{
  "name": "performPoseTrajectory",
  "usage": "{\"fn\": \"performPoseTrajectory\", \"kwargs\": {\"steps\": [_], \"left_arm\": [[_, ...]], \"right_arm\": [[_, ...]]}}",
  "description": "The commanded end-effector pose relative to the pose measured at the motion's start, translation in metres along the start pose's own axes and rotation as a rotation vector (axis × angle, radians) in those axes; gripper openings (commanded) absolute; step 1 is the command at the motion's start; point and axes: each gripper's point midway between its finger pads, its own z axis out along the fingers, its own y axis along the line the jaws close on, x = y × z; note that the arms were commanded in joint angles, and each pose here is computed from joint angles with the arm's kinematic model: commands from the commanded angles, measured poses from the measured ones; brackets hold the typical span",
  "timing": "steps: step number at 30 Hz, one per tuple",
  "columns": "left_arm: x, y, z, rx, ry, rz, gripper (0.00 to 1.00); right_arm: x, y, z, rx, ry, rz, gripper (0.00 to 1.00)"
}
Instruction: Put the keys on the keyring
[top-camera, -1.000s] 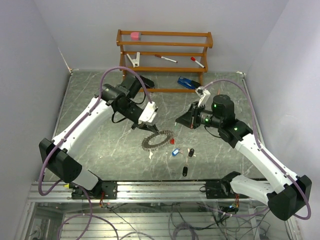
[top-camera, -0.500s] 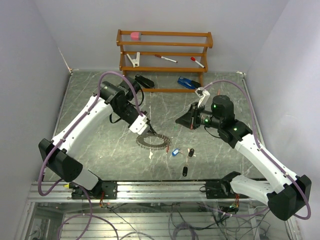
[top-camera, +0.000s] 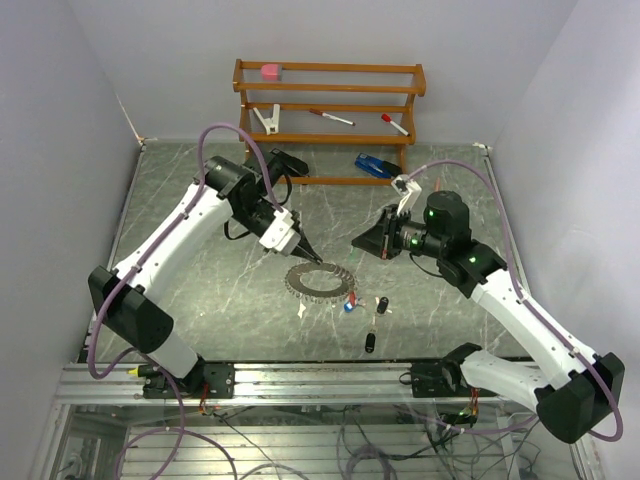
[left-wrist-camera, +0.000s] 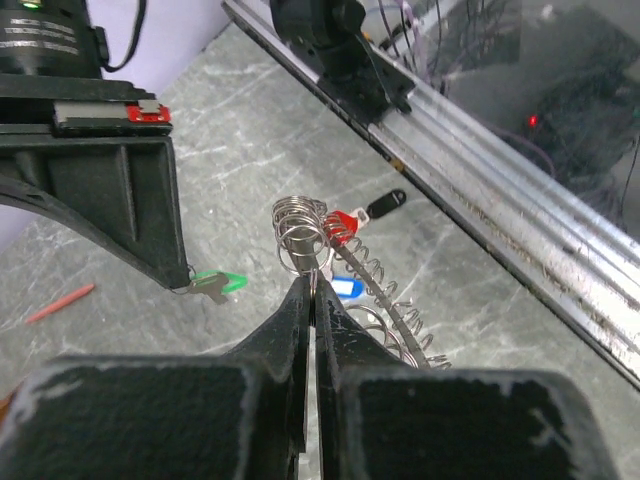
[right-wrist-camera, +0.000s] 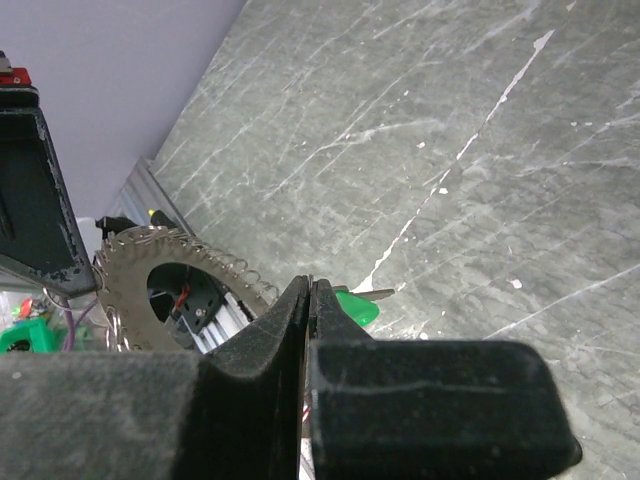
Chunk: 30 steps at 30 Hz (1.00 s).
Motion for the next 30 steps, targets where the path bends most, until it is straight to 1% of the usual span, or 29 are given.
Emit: {"fn": "performPoseTrajectory", "kwargs": {"steps": [1,6,7,12,22,24,27,30], "left_arm": [[-0.03,0.012,-0.002,-0.072,-0.212,-0.081,0.07],[-0.036,0.015,-0.01,-0.127,-0.382,-0.238,0.07],[-0.034,0.014,-0.011,-0.132,-0.392,-0.261,0.07],[-0.03,0.009,-0.009,-0.122,-0.4,-0.331,0.07],[-0.018,0.018,-0.007,-0.1,-0.408,-0.451,0.07],[-0.014,0.018,-0.006,-0.1,-0.408,-0.465,0.07],[-0.009,0.017,-0.007,-0.11,-0.405,-0.47,0.07],[-0.006,0.019,-0.012,-0.124,-0.399,-0.488,0.07]], "right_arm": [[-0.013,0.011,-0.009,-0.013,-0.041,-0.045,0.0],[-0.017,0.012,-0.011,-0.009,-0.045,-0.055,0.0],[-0.018,0.013,-0.011,-0.011,-0.046,-0.057,0.0],[-0.02,0.013,-0.01,-0.014,-0.047,-0.054,0.0],[-0.018,0.009,-0.007,-0.002,-0.035,-0.055,0.0],[-0.006,-0.001,-0.003,0.029,0.004,-0.039,0.0],[0.019,-0.027,0.009,0.108,0.109,0.009,0.0],[0.034,-0.039,0.019,0.126,0.143,0.047,0.0]]}}
